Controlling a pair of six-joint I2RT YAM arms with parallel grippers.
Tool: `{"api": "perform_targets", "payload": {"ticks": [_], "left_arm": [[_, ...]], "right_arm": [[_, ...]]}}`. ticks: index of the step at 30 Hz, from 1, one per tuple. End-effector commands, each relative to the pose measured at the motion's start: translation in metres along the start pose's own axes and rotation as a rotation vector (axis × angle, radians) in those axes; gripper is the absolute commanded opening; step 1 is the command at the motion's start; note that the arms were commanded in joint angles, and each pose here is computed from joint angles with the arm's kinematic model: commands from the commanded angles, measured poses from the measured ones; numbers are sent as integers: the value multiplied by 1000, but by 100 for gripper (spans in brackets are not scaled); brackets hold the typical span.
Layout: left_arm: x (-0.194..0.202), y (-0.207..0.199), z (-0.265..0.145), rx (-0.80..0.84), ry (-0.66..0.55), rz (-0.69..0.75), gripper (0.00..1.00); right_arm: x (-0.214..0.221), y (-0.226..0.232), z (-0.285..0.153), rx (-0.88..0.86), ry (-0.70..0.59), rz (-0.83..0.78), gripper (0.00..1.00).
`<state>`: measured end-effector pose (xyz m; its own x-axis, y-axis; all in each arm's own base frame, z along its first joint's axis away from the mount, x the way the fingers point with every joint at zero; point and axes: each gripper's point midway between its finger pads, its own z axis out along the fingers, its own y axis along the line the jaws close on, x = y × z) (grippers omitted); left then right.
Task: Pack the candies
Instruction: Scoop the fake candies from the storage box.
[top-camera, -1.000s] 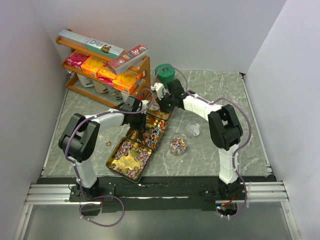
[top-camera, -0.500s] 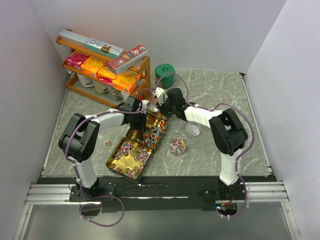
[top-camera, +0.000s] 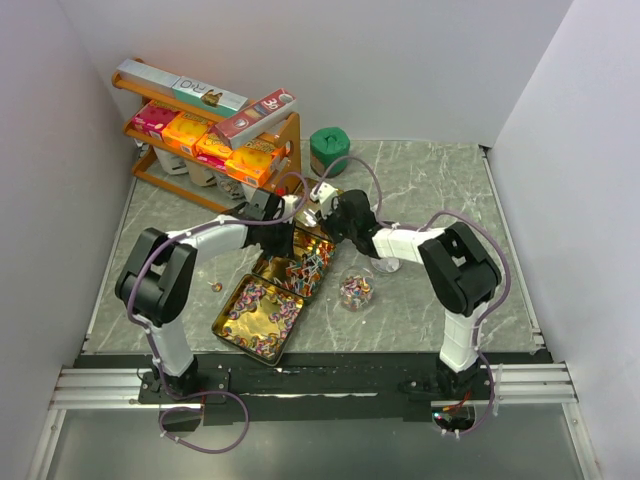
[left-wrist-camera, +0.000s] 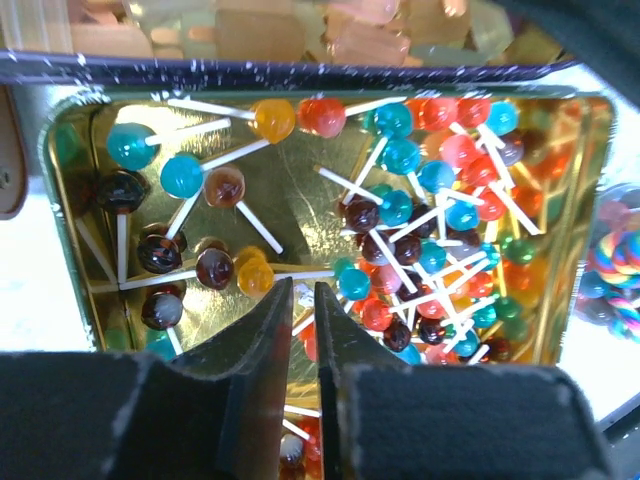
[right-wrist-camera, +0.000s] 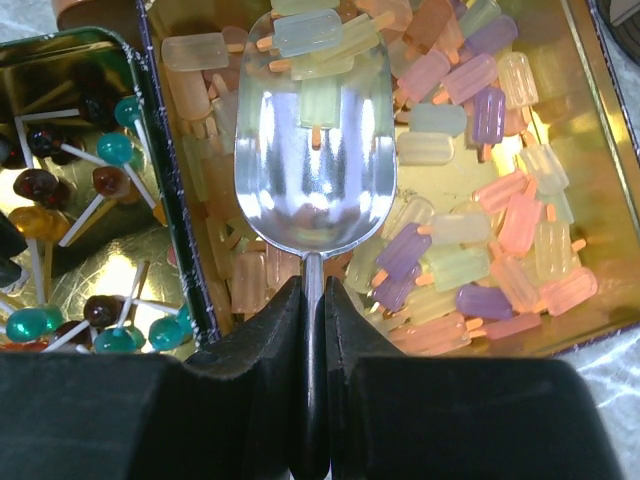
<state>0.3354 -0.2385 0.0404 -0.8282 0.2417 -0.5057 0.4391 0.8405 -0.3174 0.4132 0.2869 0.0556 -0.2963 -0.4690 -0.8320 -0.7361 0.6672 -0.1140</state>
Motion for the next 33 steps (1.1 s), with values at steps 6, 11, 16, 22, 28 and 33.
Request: {"api": "perform_targets", "payload": {"ticks": [6,11,16,22,28,33], "left_arm": [[-46,-22,-35,38,-133,30,26],[-52,-26,-44,41,-155,34,29],[-55,-30,-51,47,-168,29,31],[-58,-33,-65,43,-190,6,35],[-64,-32,-84,0,-211,-36,40],[-70,-31,-102,-42,-219,-69,43]], "right_arm": [[-9,-1,-23,76,-72,45,0],[-20,-5,-33,104,-120,51,0],[-26,-8,-46,133,-162,44,0],[-39,-15,-59,174,-213,31,0],[-60,-23,-78,213,-242,41,0],[-78,-28,-116,251,-239,72,0]]}}
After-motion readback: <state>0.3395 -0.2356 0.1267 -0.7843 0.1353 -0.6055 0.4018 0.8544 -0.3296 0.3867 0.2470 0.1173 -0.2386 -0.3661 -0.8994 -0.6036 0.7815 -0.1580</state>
